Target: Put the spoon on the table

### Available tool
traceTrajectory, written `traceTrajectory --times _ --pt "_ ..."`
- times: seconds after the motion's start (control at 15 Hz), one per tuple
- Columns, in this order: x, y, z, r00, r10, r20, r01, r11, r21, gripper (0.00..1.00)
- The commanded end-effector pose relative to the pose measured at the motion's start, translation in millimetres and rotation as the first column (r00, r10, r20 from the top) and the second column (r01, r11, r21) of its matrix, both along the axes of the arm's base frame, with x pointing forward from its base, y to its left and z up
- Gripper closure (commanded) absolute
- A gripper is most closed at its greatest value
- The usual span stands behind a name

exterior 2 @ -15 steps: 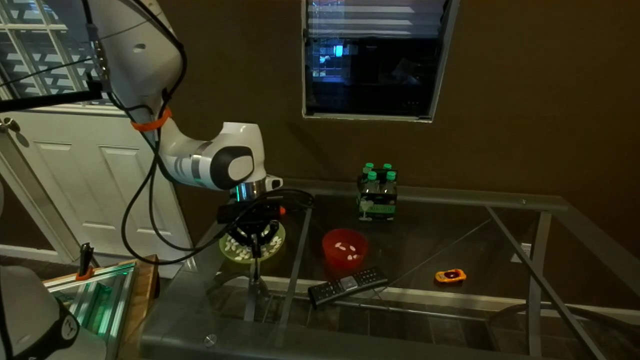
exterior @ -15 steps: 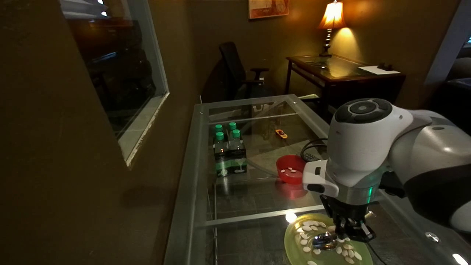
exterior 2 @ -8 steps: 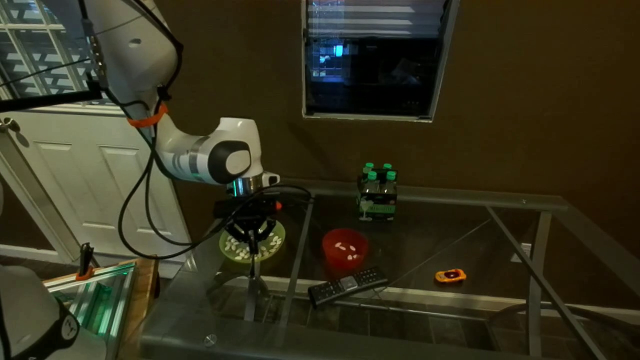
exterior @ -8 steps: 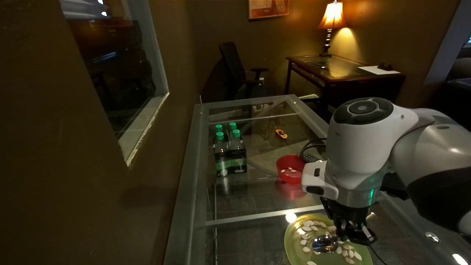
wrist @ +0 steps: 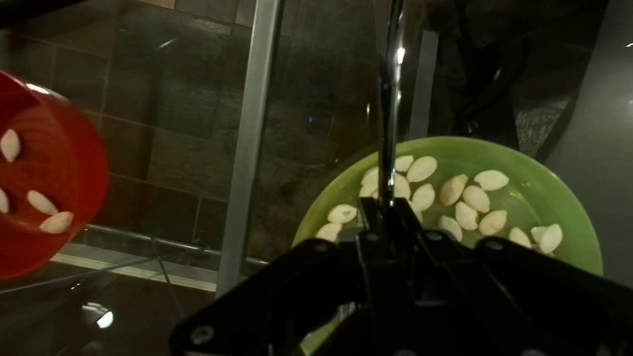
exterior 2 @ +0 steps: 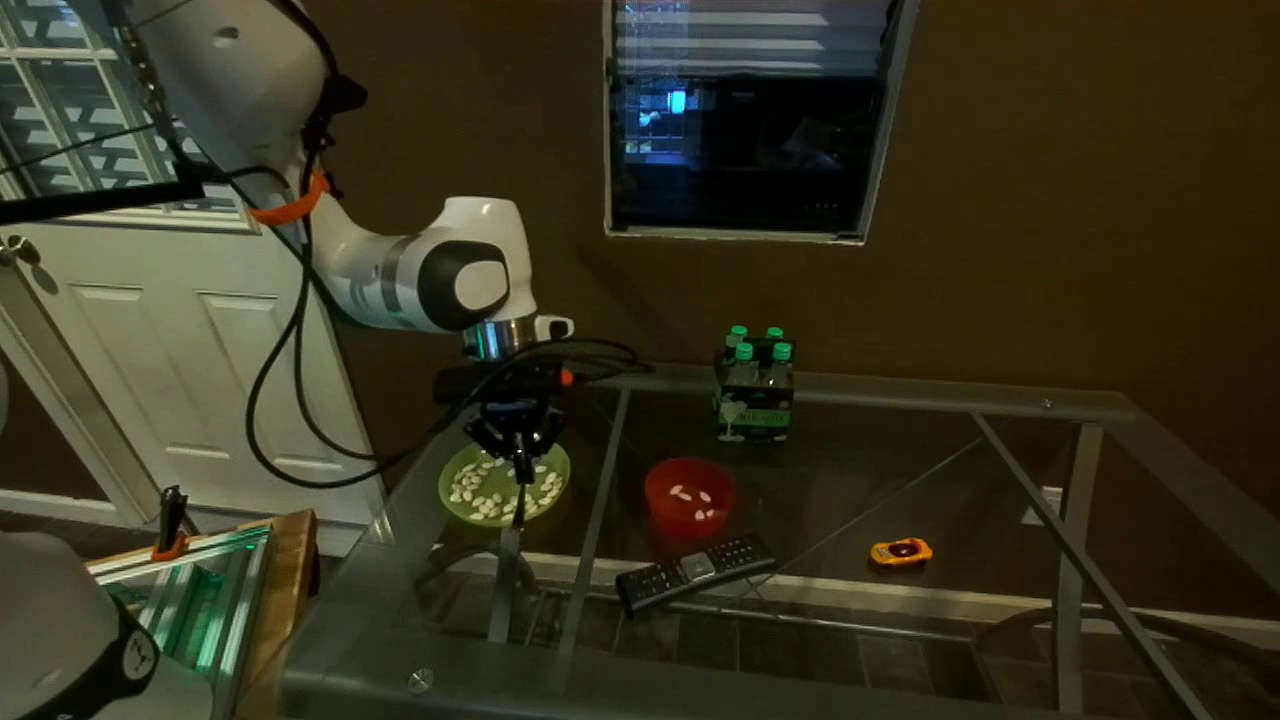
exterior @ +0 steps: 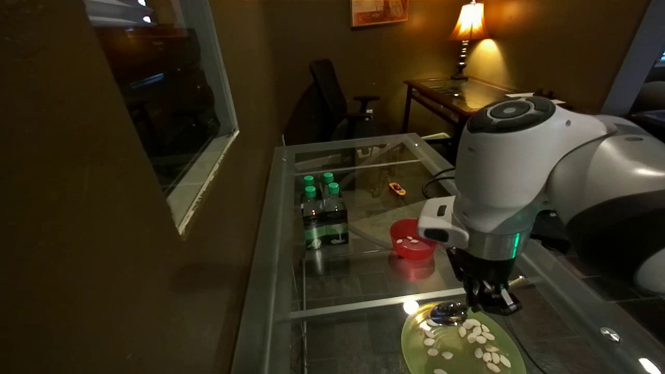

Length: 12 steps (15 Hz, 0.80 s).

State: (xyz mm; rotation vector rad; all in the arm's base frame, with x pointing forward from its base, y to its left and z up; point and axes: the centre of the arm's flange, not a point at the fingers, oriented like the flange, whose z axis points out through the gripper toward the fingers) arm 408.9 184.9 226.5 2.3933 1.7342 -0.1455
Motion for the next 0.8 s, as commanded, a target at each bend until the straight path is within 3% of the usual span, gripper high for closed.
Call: traceTrajectory --times 0.0,0.33,0.73 --pt "24 -1 25 1.0 -0.008 -0.005 0.008 1.0 0.02 0.97" --pt "37 12 14 0.997 -0.002 -0.077 0.008 0.997 0.078 0.97" --pt "38 24 -8 0.996 0.05 -0.068 -0.041 0.992 0.118 0.97"
